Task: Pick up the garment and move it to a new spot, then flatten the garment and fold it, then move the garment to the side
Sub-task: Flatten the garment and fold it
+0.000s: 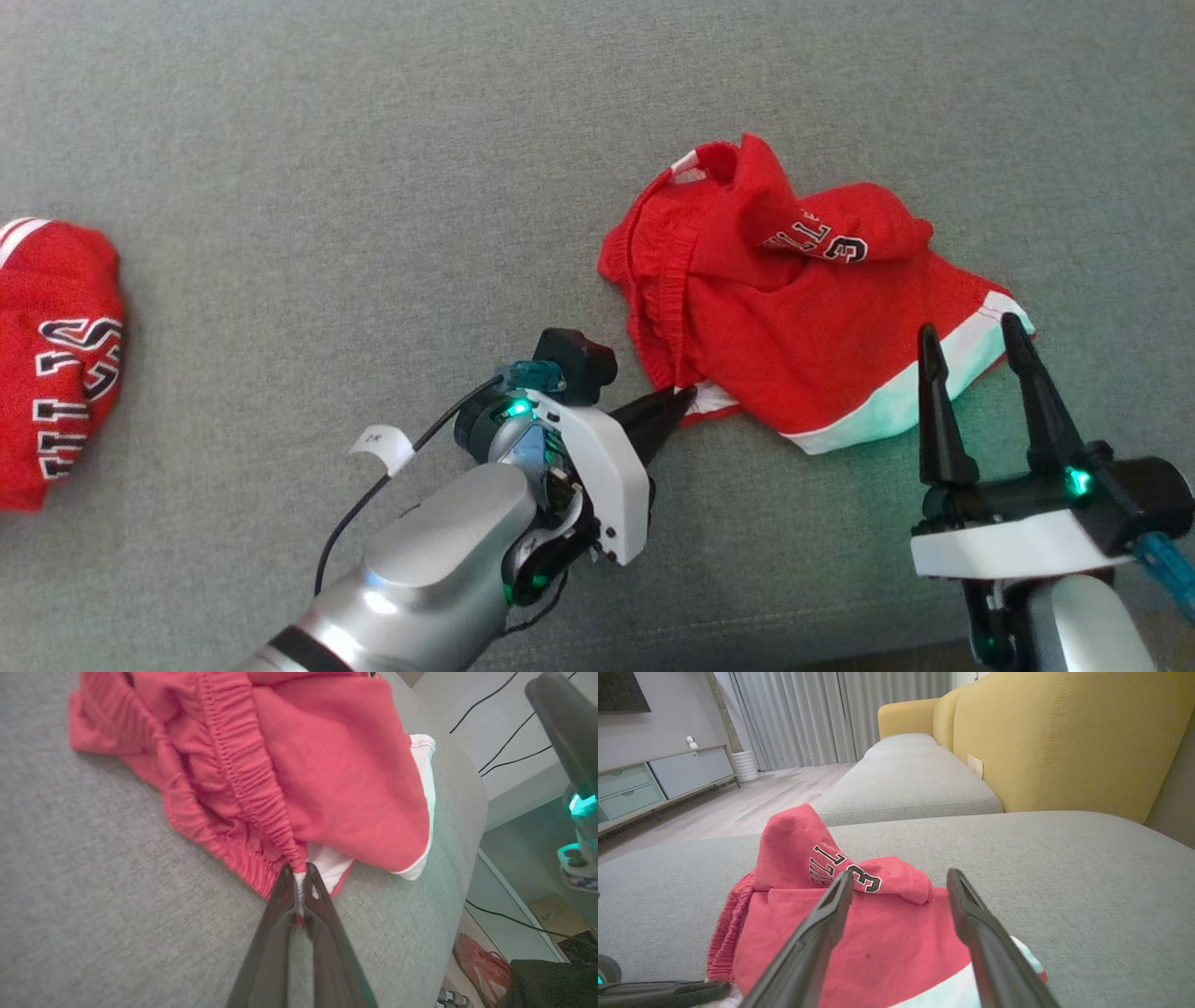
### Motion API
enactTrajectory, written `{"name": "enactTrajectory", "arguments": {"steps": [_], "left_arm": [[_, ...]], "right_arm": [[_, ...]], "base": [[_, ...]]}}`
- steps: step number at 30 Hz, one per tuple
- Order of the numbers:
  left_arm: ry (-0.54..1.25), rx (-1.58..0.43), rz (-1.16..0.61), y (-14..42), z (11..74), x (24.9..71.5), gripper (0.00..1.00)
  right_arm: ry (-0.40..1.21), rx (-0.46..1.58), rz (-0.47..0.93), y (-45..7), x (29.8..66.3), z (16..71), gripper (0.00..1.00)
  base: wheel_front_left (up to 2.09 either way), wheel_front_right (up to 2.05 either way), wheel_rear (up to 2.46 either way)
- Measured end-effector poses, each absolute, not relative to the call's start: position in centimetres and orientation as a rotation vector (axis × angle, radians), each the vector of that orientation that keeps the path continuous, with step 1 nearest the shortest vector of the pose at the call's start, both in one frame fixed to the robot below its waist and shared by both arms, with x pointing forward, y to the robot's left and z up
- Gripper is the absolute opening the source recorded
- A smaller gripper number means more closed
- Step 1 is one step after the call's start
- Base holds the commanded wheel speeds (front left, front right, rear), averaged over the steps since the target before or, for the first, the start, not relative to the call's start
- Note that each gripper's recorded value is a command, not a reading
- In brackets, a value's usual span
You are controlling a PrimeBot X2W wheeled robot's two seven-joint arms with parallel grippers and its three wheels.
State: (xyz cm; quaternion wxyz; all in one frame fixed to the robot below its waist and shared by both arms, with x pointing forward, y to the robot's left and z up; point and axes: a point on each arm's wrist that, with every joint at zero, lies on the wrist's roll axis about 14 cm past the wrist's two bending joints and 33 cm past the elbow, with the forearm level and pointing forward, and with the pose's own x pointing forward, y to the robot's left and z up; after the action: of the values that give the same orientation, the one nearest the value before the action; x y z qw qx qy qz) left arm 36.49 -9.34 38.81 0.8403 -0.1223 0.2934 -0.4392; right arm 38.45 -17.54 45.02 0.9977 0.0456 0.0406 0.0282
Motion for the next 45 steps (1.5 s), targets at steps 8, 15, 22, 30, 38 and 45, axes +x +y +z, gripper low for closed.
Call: {"name": "enactTrajectory", "arguments": {"steps": [8, 15, 22, 30, 38, 45], "left_arm": [[0.454, -0.200, -0.928, -8.2, 40.7, 37.4, 0.00], [0.399, -0.098, -0.824, -2.2, 40.8, 38.2, 0.00], [0.390, -0.037, -0.757, 1.3, 41.0, 38.3, 0.00], [0.393, -0.005, -0.692, 3.3, 40.6, 38.6, 0.00], [0.392, 0.002, -0.672, 4.0, 40.5, 38.8, 0.00], [0.390, 0.001, -0.667, 4.2, 40.5, 39.2, 0.00]], "right_arm": [[0.101, 0.172, 0.005, -18.7, 38.4, 44.2, 1.00], [0.291, 0.117, 0.036, -18.2, 38.0, 41.0, 1.00], [0.425, 0.013, 0.119, -19.1, 38.9, 40.7, 1.00], [0.519, 0.007, 0.152, -19.5, 38.2, 41.1, 1.00], [0.643, 0.081, 0.120, -19.6, 34.2, 39.7, 1.00], [0.698, 0.104, 0.098, -19.9, 33.3, 38.8, 1.00]], "base": [[0.00, 0.00, 0.00], [0.00, 0.00, 0.00], [0.00, 0.00, 0.00], [0.00, 0.00, 0.00], [0.00, 0.00, 0.00], [0.00, 0.00, 0.00]]}}
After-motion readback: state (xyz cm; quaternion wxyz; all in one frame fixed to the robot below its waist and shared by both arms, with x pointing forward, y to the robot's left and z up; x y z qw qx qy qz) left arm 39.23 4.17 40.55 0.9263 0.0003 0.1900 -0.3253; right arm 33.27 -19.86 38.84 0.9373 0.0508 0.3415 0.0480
